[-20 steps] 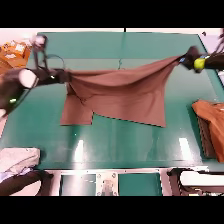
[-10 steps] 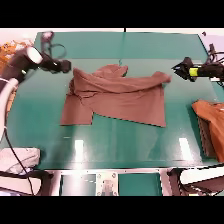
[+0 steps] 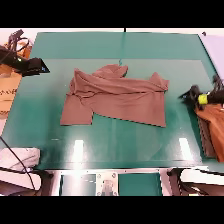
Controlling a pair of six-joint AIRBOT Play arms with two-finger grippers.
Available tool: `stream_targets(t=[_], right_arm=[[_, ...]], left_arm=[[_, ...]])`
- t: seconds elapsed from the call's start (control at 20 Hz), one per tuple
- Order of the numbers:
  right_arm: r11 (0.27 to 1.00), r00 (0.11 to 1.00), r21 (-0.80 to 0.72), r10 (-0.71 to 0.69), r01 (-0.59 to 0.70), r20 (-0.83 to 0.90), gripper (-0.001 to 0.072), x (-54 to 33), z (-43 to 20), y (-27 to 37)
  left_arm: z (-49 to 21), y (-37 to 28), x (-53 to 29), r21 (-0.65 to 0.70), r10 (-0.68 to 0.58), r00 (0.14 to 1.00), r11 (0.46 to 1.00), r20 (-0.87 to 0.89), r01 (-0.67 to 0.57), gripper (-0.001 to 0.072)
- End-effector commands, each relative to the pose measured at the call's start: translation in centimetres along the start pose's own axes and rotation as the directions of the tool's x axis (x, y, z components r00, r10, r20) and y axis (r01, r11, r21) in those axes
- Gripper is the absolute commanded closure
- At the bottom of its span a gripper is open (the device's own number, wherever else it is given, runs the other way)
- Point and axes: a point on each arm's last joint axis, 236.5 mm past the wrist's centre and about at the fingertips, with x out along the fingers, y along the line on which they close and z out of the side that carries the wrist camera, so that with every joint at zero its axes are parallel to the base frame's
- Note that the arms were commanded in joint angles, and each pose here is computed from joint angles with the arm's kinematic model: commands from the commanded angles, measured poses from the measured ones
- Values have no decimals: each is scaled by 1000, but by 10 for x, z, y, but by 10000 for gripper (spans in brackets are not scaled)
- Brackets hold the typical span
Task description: Fold the shirts.
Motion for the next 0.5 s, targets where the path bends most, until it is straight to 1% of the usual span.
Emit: stream_targets(t=[0.0,0.15,0.2,0.4,0.45], right_arm=[[991,987,112,-52,70,-151,376,34,-70,-43],[986,979,139,-69,96,-190,366,56,-96,-55],[985,979,140,-70,98,-190,329,61,-99,-55],[992,990,118,-29,46,-140,332,80,-94,-29],[993,992,112,-18,32,-124,349,84,-92,-21]], left_arm=[[-13,4,-3,26,-23,998,999,-52,25,8],[-14,4,-3,26,-24,998,999,-54,26,8],[-14,3,-3,26,-25,998,999,-54,26,8],[-13,3,-3,25,-27,998,999,-52,28,8],[-13,3,-3,25,-27,998,999,-52,29,8]])
